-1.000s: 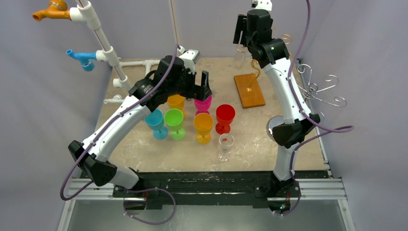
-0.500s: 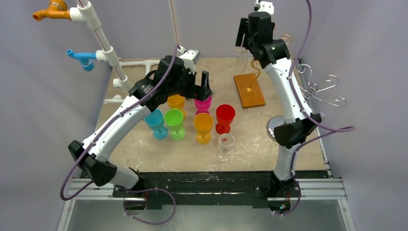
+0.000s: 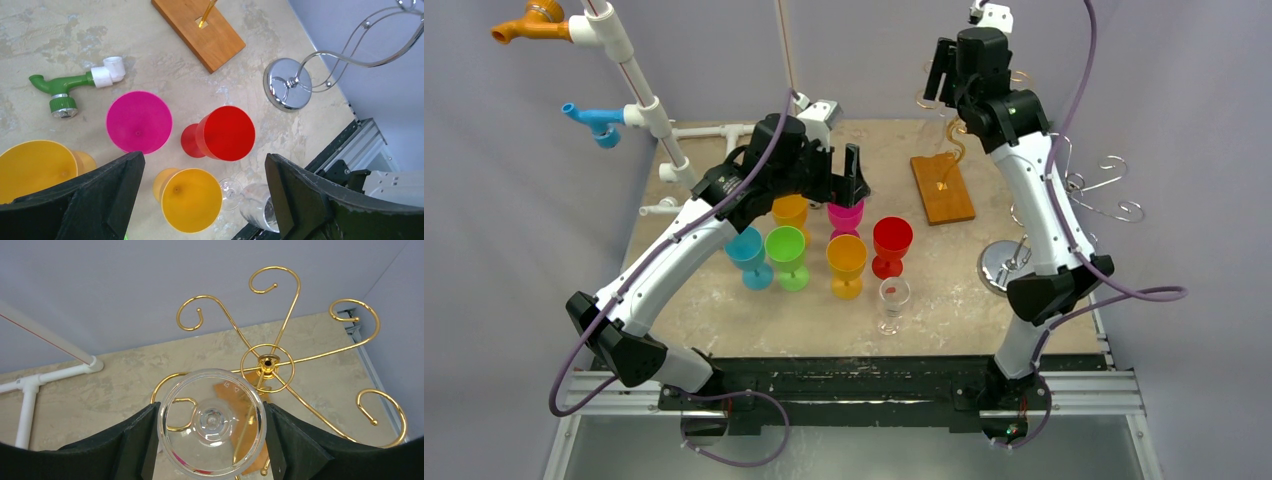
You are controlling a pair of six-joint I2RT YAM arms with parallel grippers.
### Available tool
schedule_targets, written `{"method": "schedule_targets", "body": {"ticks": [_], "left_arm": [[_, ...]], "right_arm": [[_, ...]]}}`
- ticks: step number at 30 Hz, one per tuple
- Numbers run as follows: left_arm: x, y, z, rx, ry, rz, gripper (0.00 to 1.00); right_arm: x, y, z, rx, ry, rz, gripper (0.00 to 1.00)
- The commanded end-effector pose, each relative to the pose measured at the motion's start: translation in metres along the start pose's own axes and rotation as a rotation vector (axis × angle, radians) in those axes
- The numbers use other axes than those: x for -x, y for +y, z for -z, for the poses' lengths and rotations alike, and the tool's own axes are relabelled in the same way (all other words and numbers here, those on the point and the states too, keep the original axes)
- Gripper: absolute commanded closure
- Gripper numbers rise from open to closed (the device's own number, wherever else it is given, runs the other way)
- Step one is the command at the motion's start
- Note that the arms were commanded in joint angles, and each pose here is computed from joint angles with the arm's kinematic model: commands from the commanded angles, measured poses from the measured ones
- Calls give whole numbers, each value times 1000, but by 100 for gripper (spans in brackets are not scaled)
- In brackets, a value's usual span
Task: Take the wine glass off the wine glass rack
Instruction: Pick up the wine glass from the wine rack, then place the wine glass at the center of the board.
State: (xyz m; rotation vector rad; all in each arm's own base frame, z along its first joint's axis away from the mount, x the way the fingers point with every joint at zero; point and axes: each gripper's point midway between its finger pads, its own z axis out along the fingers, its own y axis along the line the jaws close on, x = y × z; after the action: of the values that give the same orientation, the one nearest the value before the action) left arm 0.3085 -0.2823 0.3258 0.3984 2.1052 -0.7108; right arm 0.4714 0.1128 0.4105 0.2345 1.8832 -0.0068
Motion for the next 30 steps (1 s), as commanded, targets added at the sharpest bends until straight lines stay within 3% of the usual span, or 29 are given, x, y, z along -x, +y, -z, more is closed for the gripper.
{"method": "schedule_targets", "body": {"ticks": [1,17,30], "left_arm": [[25,-15,3,-68,-100,49,0],[40,-26,-18,-215,-206,300,2],[45,-32,0,-388,-354,474,4]], "right_arm": [[19,-6,20,10,-51,-45,63],[26,10,72,219,-26,-108,65],[38,43,122,487,-6,-223,65]]}}
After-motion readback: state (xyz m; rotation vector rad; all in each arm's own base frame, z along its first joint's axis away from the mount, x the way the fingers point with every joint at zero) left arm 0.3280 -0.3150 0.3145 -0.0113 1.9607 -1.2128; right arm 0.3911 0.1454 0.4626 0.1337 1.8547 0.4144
